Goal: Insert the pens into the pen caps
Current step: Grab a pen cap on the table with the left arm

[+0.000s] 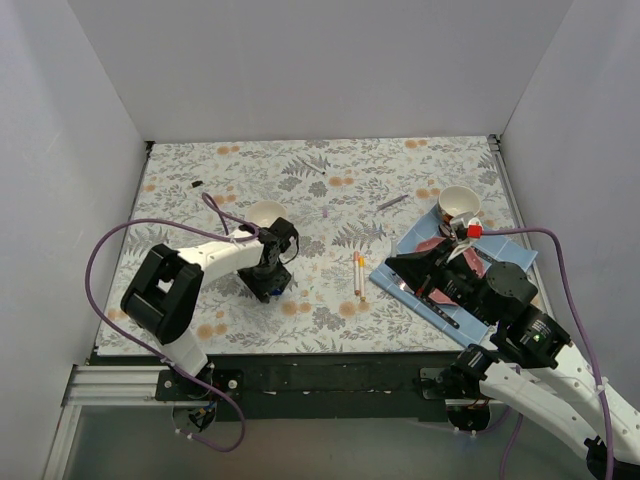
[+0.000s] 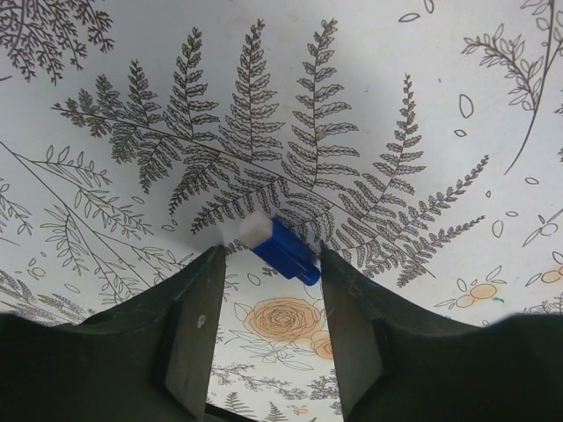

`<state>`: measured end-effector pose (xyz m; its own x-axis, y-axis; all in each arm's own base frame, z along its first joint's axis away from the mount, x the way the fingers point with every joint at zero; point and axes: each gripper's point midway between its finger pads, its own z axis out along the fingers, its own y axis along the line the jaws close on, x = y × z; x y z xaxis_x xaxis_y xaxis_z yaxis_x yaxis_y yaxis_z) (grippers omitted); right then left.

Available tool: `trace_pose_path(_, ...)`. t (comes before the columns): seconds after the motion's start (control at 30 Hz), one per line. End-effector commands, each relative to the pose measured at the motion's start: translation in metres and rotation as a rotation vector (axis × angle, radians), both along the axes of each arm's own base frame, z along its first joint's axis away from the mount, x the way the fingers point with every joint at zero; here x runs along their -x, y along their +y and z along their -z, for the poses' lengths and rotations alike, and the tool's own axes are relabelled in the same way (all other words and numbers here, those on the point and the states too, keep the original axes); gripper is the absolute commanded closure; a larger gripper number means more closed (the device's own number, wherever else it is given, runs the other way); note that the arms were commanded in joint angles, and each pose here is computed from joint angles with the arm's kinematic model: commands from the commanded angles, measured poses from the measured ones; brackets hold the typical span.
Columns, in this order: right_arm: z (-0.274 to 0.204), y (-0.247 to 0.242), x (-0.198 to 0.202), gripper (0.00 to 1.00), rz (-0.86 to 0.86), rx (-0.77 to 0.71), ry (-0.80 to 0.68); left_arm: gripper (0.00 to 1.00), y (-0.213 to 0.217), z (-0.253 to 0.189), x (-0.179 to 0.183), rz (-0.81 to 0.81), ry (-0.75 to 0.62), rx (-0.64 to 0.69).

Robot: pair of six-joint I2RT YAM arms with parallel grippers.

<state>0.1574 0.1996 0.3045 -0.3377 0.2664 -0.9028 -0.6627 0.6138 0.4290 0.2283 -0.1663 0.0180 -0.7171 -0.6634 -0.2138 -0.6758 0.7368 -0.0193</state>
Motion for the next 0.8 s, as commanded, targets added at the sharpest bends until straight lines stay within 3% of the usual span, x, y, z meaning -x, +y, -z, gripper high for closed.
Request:
trace_pose_path(0.0,-0.008,0.001,0.001,0.99,-0.012,-0.014,-0.031,0.58,-0.004,-0.010,-0.039,-0.680,-0.159,0.083)
trace_pose_path(0.13,-0.006,0.001,0.002,0.99,-0.011,-0.019,-0.030,0.61,0.000,-0.013,-0.047,-0.625,-0.191,0.084)
trace_pose_path(0.53,-0.004,0.002,0.004,0.99,-0.021,-0.024,-0.022,0.73,0.001,0.015,-0.026,-0.592,-0.081,0.043)
trace_pose_path(0.77,0.011,0.008,0.003,0.99,-0.042,-0.006,0.015,1.00,0.000,0.011,-0.027,-0.531,-0.090,0.043)
